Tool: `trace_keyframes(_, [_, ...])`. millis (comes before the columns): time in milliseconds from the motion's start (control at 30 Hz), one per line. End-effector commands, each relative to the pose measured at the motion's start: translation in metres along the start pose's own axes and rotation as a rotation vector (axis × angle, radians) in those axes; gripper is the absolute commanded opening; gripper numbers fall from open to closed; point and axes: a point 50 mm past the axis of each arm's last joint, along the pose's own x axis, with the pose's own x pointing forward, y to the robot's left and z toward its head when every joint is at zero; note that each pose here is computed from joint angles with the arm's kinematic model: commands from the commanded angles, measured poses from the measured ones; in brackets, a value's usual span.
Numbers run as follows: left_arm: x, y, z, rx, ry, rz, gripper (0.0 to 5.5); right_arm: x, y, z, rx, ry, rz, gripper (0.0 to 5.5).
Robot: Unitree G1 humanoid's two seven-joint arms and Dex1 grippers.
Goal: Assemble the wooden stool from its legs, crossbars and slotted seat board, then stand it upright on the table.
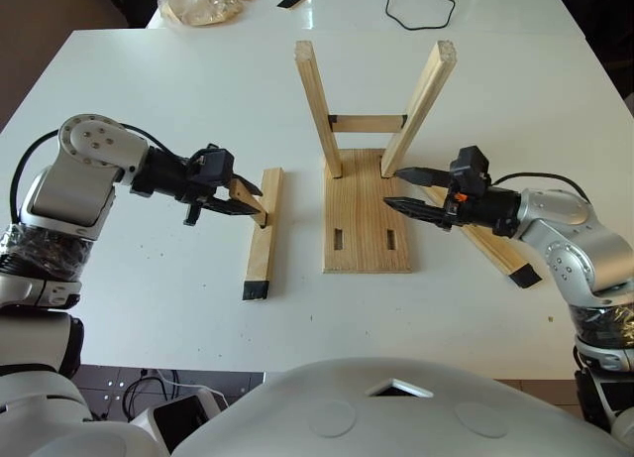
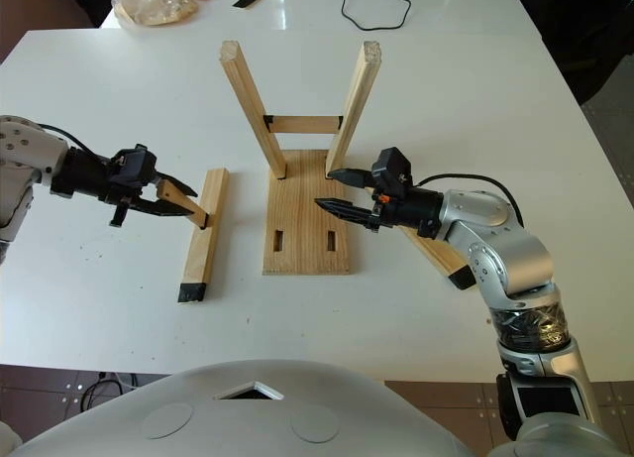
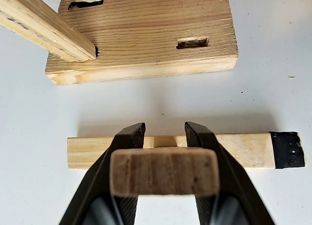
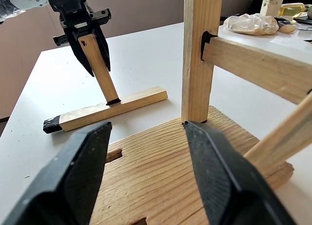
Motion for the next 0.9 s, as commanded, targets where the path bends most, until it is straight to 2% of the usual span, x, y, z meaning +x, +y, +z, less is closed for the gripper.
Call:
trace_keyframes(33, [0.033,-0.025,-0.036,-0.150,0.075,-0.140,1.29,0.000,-0.001,0.002,-0.014,-0.001,-0.003,2.74])
trace_keyframes(333, [0.033,-0.018,-0.030,-0.204,-0.055,-0.017,1.29,-0.001,-0.002,-0.002,-0.032,0.033,-0.016,2.74])
trace_keyframes(367, [0.034,-0.017,-0.030,-0.212,-0.060,-0.004,1.58,-0.001,-0.002,-0.003,-0.034,0.036,-0.017,2.74])
trace_keyframes(767, [0.037,-0.021,-0.033,-0.238,-0.090,0.056,3.32,-0.001,-0.006,-0.004,-0.049,0.052,-0.007,2.74])
trace_keyframes(900, [0.027,-0.019,-0.022,-0.239,-0.181,0.108,3.35,-0.003,-0.007,-0.004,-0.053,0.058,-0.004,2.74])
